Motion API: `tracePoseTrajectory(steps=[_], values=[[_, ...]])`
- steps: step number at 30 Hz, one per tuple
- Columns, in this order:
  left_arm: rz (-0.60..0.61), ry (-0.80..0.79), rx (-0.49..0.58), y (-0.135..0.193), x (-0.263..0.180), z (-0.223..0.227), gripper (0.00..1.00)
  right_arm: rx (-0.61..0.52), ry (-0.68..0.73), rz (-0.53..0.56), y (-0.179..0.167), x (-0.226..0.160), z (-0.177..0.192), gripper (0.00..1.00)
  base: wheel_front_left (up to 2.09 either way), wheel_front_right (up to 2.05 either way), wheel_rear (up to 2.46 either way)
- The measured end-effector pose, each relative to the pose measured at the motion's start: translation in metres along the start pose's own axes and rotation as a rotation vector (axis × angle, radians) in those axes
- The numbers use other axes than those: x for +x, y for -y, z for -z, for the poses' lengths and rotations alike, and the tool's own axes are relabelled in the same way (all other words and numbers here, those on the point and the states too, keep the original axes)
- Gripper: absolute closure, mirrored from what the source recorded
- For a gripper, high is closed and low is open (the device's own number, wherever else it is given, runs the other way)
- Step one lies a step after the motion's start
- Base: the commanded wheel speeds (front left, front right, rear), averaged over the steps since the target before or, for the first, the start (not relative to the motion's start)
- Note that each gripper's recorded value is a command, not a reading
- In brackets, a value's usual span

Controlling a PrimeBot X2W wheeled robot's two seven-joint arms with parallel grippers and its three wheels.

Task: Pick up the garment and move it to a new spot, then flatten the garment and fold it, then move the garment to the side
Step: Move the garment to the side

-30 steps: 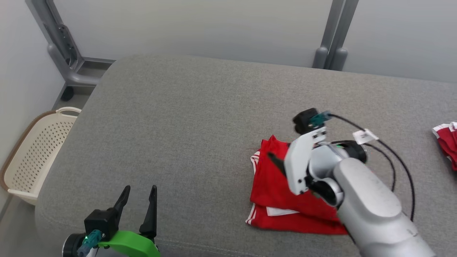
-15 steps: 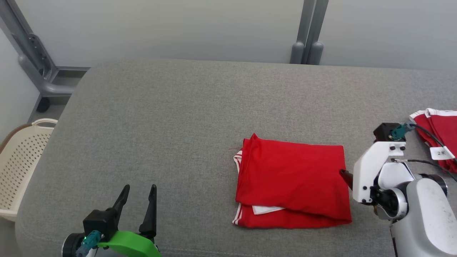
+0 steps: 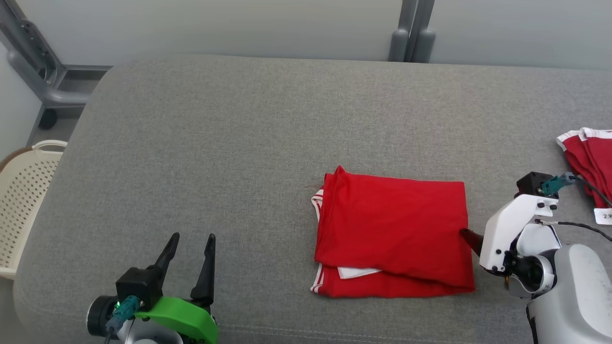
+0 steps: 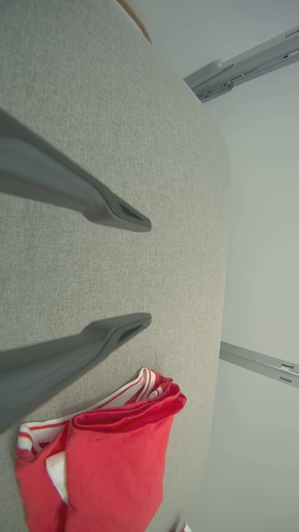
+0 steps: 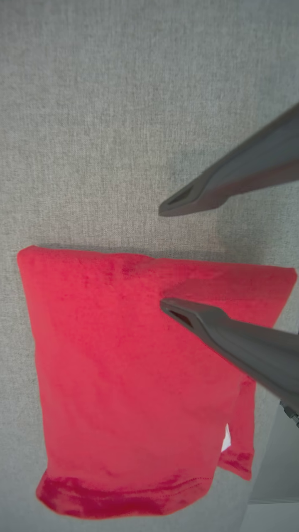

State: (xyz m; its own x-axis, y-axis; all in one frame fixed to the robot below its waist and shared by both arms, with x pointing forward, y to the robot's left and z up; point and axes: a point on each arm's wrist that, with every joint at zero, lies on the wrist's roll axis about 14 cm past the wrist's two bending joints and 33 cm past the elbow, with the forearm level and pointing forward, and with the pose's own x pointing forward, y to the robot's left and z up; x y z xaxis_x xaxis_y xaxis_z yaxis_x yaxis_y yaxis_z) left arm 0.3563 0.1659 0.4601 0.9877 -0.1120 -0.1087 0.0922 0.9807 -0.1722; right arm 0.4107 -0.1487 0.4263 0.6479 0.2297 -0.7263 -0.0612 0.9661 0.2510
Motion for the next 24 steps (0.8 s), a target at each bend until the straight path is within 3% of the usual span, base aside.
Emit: tracePoseTrajectory(steps=[11, 14, 19, 24], values=[[-0.04, -0.03, 0.001, -0.014, -0.005, 0.009, 0.0, 0.022, -0.09, -0.025, -0.01, 0.036, 0.02, 0.0, 0.0, 0.0, 0.0], [-0.054, -0.034, 0.001, -0.018, -0.007, 0.011, 0.0, 0.02, -0.104, -0.033, -0.014, 0.042, 0.021, 0.22, 0.0, 0.0, 0.0], [-0.066, -0.03, 0.001, -0.021, -0.009, 0.009, 0.0, 0.005, -0.108, -0.04, -0.019, 0.047, 0.022, 1.0, 0.0, 0.0, 0.0], [-0.063, -0.023, -0.001, -0.02, -0.008, 0.007, 0.0, -0.04, -0.086, -0.034, -0.023, 0.048, 0.017, 1.0, 0.0, 0.0, 0.0]])
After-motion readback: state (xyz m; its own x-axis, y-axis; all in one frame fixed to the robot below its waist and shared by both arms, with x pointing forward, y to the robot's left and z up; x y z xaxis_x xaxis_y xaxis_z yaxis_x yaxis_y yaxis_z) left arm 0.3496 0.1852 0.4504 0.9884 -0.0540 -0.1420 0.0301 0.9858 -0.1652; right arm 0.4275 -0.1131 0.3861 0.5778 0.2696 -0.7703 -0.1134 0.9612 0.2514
